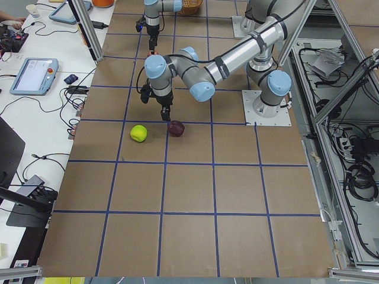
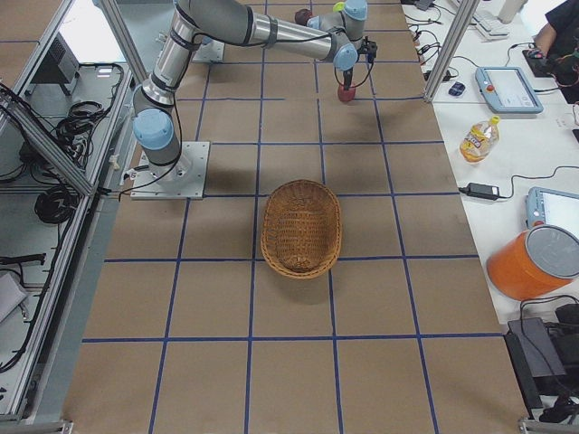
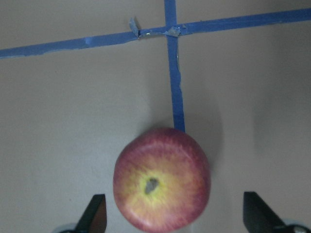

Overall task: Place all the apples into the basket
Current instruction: 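Grasp the red-yellow apple with the right gripper while left reaches the dark red apple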

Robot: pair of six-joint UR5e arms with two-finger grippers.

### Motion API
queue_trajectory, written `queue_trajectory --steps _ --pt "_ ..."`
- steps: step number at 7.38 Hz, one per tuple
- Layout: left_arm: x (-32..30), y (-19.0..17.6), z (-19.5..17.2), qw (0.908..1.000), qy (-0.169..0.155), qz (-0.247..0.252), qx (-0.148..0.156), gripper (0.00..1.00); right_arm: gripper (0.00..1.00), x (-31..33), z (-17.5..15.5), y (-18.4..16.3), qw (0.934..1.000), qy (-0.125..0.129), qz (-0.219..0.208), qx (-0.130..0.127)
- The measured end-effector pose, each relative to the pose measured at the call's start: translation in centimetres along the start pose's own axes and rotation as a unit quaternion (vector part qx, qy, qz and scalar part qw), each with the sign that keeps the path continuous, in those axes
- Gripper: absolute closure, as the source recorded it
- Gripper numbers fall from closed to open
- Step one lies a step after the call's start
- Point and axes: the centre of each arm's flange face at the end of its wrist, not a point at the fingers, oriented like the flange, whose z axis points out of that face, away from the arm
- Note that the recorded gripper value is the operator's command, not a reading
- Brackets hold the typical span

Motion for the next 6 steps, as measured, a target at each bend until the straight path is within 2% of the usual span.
queue_trajectory --steps 1,2,3,5,6 --pt "-1.3 0.8 1.5 0.9997 0.010 0.023 -0.009 0.00 0.05 -0.3 2.3 -0.2 1.0000 -0.003 -0.004 0.006" --pt "-1.7 1.4 2.9 0.9993 0.016 0.032 -0.014 0.00 0.55 -0.4 4.5 -0.3 0.9999 -0.001 -0.007 0.008" --pt "-1.9 1.6 3.9 0.9992 0.014 0.036 -0.010 0.00 0.76 -0.3 5.7 -0.3 0.9999 0.002 -0.010 0.006" --pt "-1.6 1.9 5.8 0.9993 0.009 0.037 0.006 0.00 0.79 0.2 4.6 -0.5 0.9997 0.020 -0.014 0.008" --pt "-1.2 1.8 7.2 0.9990 0.014 0.037 0.022 0.00 0.79 1.6 2.2 -1.0 0.9994 0.033 -0.011 0.004"
